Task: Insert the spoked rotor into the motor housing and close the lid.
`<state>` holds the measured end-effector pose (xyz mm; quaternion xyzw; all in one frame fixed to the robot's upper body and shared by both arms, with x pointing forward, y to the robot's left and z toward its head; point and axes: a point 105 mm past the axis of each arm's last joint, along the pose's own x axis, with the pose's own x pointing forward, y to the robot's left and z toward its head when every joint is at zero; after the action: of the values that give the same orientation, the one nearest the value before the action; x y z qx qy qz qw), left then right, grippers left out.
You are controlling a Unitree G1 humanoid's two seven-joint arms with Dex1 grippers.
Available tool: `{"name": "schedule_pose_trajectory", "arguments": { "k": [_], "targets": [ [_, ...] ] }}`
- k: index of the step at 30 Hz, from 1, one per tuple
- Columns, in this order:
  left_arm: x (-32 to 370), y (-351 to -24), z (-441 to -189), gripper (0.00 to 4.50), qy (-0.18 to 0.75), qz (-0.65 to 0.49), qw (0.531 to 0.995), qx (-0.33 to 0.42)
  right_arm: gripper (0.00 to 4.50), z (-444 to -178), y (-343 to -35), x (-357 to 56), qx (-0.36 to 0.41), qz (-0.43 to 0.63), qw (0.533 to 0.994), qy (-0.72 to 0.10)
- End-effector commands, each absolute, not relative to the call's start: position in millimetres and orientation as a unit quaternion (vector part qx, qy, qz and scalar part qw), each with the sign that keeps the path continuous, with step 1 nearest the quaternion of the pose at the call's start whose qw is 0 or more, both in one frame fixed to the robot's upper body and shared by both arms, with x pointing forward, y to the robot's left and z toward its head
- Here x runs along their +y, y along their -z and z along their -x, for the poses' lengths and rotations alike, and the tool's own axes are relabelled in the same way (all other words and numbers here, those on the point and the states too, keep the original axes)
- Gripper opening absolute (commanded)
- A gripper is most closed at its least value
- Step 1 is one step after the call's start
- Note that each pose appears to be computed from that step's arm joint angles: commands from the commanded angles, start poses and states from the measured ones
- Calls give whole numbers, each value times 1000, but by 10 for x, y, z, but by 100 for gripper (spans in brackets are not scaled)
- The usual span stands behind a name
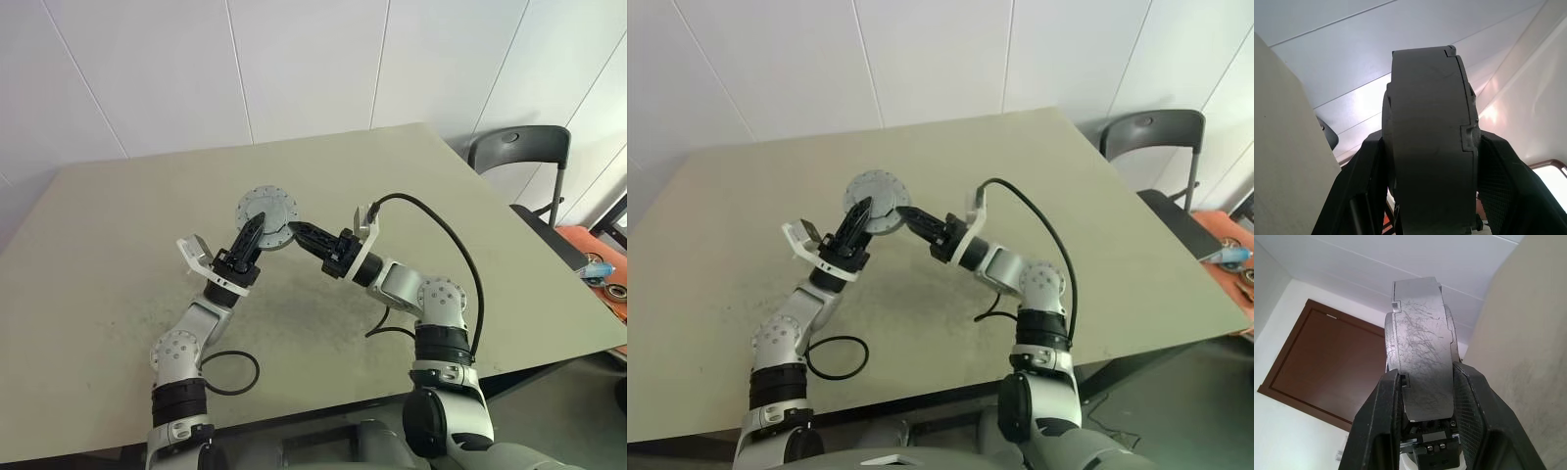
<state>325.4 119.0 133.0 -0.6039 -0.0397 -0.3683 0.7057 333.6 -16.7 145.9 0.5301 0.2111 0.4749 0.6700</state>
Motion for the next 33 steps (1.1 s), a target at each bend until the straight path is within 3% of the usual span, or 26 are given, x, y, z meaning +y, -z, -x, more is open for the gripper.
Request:
{"name": "schedule_pose_trajectory", "arguments": {
  "k": [1,5,11,18,24,33],
  "targets": [
    [866,-1535,-3170,216,441,562,699,-33,117,-3293,-1672,13,200,-534,642,-513],
    [867,-1536,-3171,216,439,564,699,-37,117,-3288,-1703,12,196,-541,633,-518],
    [992,-1544,-3241,216,410,593,691,-61,311,-3319,-1686,17,201,-548,632,-510],
    [1243,-1571,-3418,216,338,619,700,-115,311,-3328,-1690,10,202,-550,630,-510],
    [1822,-1471,-3685,216,166,615,747,-190,311,-3324,-1693,13,202,-548,629,-513],
    [2598,-1107,-3723,216,-79,546,806,-215,311,-3295,-1694,35,204,-541,628,-520]
  ]
}}
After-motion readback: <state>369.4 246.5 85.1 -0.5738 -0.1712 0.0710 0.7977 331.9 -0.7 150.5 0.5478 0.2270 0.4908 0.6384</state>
